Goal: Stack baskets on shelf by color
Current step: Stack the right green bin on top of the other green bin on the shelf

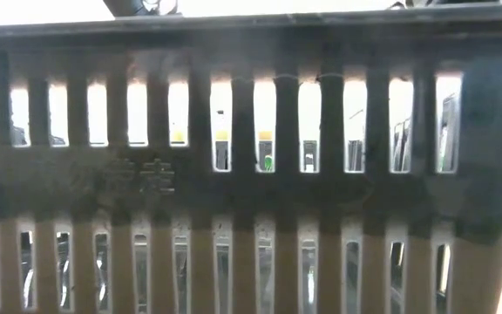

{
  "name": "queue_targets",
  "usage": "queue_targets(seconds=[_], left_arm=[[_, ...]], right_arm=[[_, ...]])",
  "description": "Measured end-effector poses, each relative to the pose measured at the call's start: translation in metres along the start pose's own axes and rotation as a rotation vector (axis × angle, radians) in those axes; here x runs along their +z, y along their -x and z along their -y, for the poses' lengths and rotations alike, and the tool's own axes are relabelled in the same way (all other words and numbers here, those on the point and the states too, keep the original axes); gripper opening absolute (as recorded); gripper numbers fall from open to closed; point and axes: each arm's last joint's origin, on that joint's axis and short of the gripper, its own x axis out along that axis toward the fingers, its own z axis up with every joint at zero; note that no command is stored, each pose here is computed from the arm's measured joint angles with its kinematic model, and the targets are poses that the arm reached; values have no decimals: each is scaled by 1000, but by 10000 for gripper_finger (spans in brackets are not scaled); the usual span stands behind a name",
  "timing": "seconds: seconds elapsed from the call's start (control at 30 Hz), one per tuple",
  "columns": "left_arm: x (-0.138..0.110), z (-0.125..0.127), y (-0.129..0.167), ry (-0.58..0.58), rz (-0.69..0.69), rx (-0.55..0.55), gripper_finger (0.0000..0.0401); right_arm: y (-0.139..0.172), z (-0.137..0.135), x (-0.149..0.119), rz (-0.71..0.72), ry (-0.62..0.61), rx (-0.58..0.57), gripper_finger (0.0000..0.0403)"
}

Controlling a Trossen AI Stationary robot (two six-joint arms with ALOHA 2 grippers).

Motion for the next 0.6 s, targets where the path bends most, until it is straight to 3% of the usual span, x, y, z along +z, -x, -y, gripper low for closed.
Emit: queue_targets(seconds=[0.17, 0.3, 0.6], left_arm=[[-8, -1, 0, -8, -62, 9, 310], [-11, -2, 1, 5, -93, 16, 310], [-12, -2, 1, 40, -98, 19, 310]], right_arm=[[-4, 4, -14, -122, -36, -78, 33], [-16, 5, -38, -251, -87, -122, 78], [-27, -9, -59, -447, -49, -62, 181]])
